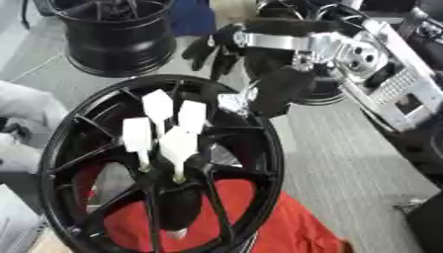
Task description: Pull the pin out of the wheel hub.
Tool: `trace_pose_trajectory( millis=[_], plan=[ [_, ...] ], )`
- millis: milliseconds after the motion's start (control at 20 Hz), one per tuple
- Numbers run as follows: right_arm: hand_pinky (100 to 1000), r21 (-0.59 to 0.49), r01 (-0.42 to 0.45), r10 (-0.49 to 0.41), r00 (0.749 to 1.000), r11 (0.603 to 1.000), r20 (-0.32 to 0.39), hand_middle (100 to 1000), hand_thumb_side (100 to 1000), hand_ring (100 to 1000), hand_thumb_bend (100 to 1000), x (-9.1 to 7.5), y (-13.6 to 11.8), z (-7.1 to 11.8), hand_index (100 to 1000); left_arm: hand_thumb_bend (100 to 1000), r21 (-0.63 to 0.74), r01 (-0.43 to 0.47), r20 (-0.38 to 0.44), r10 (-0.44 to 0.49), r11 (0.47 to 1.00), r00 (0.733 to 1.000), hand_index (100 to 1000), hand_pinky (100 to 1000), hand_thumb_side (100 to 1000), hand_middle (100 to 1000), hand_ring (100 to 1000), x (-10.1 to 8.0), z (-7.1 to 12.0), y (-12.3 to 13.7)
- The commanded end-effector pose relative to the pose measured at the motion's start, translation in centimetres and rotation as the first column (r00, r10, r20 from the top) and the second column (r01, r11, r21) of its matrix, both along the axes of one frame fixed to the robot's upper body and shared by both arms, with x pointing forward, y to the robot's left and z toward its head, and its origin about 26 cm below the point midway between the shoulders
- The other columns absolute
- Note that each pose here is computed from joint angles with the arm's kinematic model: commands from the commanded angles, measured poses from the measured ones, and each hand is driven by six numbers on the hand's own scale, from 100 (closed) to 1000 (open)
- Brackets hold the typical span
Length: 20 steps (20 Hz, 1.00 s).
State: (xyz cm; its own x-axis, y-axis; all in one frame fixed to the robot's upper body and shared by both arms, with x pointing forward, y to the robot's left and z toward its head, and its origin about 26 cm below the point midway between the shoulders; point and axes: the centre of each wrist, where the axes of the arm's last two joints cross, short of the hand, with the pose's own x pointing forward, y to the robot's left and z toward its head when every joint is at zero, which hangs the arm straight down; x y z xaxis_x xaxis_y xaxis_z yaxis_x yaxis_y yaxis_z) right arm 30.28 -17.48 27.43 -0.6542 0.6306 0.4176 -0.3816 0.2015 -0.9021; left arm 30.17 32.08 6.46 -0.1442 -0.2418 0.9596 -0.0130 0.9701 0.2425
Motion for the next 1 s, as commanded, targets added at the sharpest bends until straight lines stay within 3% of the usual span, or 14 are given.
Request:
trace_pose_trajectory(
  millis=[50,550,1000],
  plan=[
    [789,-0.003,0.051,-0.051,0.999,0.999,0.015,828,538,808,100,-0.1,0.0,0.5,926,100,0.01,0.022,0.031,-0.022,1.0,0.999,686,540,759,605,695,0.3,0.9,-0.2],
    [809,0.009,0.198,-0.198,0.979,0.98,-0.043,851,627,840,100,3.5,-0.1,-2.0,931,100,-0.005,0.047,0.045,-0.047,0.999,0.998,685,541,759,605,696,0.7,1.2,-0.9],
    [834,-0.056,0.284,-0.285,0.958,0.957,-0.024,871,592,862,100,5.8,-0.4,-4.4,948,100,-0.01,0.065,0.049,-0.064,0.998,0.997,686,541,760,605,696,0.9,1.3,-1.3]
  ],
)
